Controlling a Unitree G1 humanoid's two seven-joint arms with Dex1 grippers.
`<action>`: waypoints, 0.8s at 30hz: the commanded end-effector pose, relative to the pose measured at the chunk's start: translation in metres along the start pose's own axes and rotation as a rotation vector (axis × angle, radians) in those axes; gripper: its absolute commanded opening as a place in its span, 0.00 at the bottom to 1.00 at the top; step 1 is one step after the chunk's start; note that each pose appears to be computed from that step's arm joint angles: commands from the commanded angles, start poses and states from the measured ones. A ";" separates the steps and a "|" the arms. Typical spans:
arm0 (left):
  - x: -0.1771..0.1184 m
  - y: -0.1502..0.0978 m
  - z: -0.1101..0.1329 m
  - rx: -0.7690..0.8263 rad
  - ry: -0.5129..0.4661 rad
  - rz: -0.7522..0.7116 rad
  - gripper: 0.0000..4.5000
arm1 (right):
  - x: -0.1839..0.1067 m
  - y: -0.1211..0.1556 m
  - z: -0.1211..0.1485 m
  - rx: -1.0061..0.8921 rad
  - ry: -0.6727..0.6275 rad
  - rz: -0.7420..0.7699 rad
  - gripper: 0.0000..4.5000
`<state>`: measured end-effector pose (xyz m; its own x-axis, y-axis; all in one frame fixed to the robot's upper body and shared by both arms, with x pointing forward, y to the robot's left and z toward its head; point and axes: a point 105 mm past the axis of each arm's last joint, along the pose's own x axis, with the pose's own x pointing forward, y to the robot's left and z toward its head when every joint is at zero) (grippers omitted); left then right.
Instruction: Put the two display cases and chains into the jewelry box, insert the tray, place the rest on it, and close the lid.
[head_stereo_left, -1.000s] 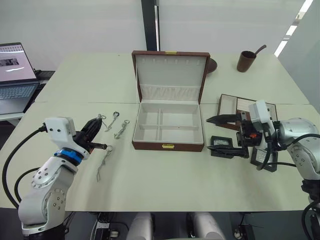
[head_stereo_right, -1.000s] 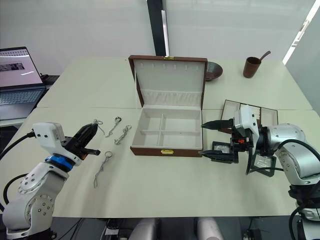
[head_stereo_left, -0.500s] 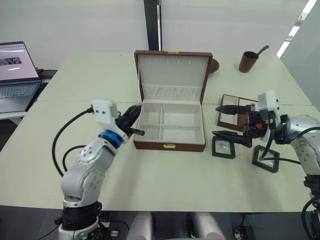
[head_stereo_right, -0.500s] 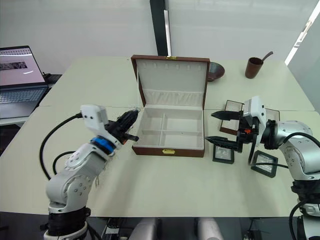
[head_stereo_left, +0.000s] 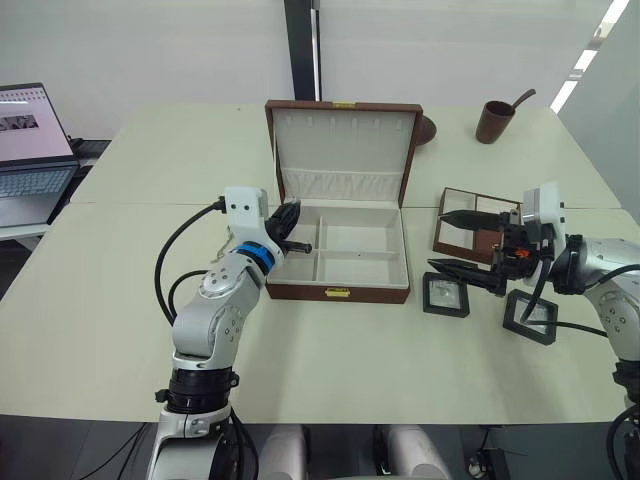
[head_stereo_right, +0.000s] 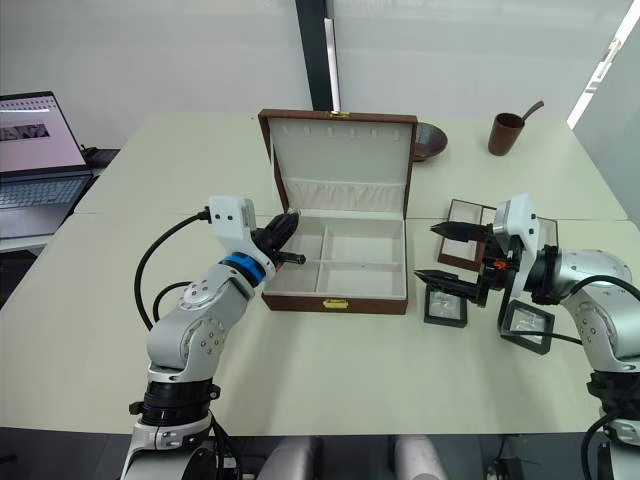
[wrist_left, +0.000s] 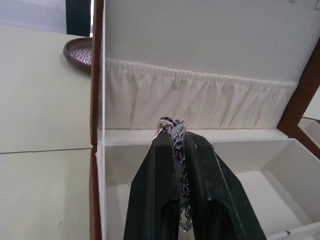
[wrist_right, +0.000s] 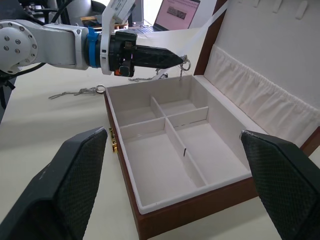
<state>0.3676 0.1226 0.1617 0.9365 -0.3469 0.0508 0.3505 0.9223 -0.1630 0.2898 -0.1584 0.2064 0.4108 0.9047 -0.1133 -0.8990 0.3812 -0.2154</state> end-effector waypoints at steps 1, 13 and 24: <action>0.005 -0.006 0.009 0.022 -0.041 -0.019 0.01 | -0.003 0.002 0.014 -0.042 -0.029 -0.006 1.00; 0.013 -0.005 0.005 0.017 -0.043 -0.006 0.01 | -0.003 0.002 0.015 -0.038 -0.027 -0.011 1.00; 0.011 -0.014 0.003 0.002 -0.042 -0.041 0.74 | -0.003 0.002 0.014 -0.031 -0.023 -0.008 1.00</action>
<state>0.3767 0.1098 0.1523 0.9312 -0.3622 0.0411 0.3636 0.9145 -0.1777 0.2893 -0.1581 0.2084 0.4166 0.9033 -0.1024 -0.8980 0.3914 -0.2011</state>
